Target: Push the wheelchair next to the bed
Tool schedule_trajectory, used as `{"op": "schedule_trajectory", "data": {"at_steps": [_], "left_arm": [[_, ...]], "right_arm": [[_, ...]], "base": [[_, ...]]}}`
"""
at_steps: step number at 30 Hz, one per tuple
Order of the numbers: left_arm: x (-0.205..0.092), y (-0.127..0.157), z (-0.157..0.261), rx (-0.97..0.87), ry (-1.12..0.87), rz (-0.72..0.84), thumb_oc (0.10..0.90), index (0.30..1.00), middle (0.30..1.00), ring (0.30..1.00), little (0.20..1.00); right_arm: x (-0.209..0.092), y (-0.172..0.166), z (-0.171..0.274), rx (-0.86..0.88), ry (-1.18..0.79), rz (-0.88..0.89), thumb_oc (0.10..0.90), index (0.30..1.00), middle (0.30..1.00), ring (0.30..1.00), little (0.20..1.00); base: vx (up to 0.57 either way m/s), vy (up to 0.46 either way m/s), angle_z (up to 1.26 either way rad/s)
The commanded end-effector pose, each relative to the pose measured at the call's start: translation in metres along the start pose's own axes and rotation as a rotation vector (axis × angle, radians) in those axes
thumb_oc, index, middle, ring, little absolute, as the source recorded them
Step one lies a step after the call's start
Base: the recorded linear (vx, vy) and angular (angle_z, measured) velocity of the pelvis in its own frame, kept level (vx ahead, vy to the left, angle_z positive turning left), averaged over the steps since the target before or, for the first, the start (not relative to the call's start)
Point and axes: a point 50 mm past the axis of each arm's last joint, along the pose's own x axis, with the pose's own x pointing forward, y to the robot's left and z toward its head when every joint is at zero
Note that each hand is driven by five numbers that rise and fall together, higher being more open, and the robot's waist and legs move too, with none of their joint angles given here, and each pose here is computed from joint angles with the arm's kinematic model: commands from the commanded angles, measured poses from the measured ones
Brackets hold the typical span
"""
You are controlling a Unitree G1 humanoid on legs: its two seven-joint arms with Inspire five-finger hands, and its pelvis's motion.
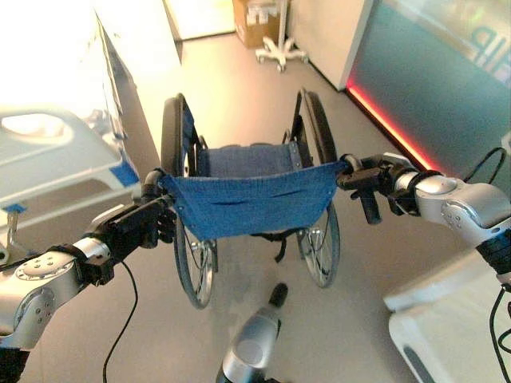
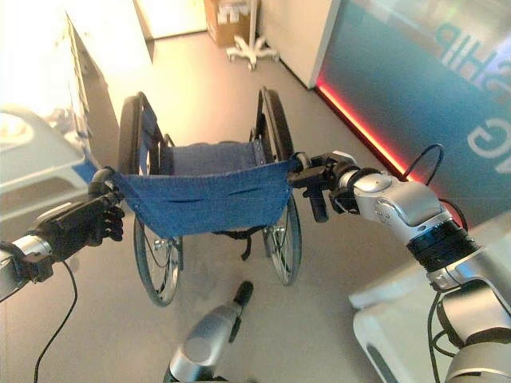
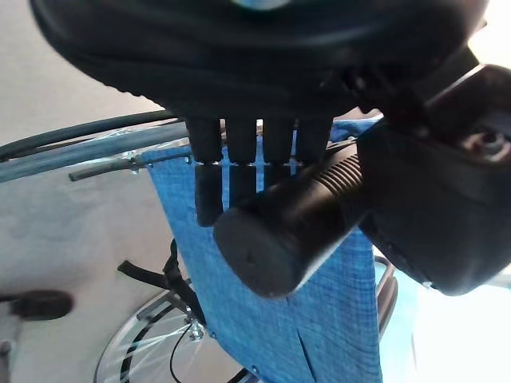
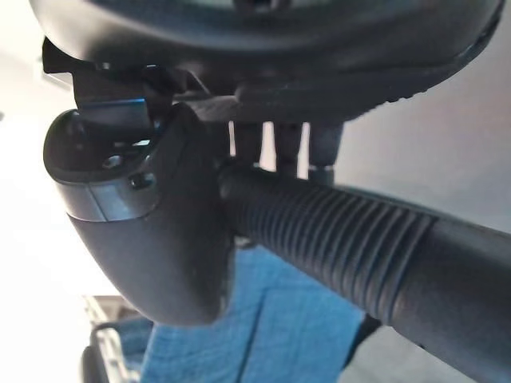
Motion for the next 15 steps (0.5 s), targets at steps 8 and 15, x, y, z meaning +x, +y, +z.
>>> {"op": "schedule_trajectory", "data": {"at_steps": [8, 15], "left_arm": [[0.005, 0.021, 0.076, 0.141, -0.215, 0.132, 0.4, 0.3, 0.3, 0.3, 0.3], [0.003, 0.022, 0.083, 0.136, -0.278, 0.112, 0.4, 0.3, 0.3, 0.3, 0.3]], "right_arm": [[-0.01, 0.032, 0.051, -0.056, -0.34, 0.086, 0.4, 0.3, 0.3, 0.3, 0.3], [-0.028, 0.0, 0.075, -0.07, -0.389, -0.016, 0.4, 0.3, 0.3, 0.3, 0.3]], "base": [[0.44, -0.016, 0.36], [0.38, -0.265, 0.61]]}}
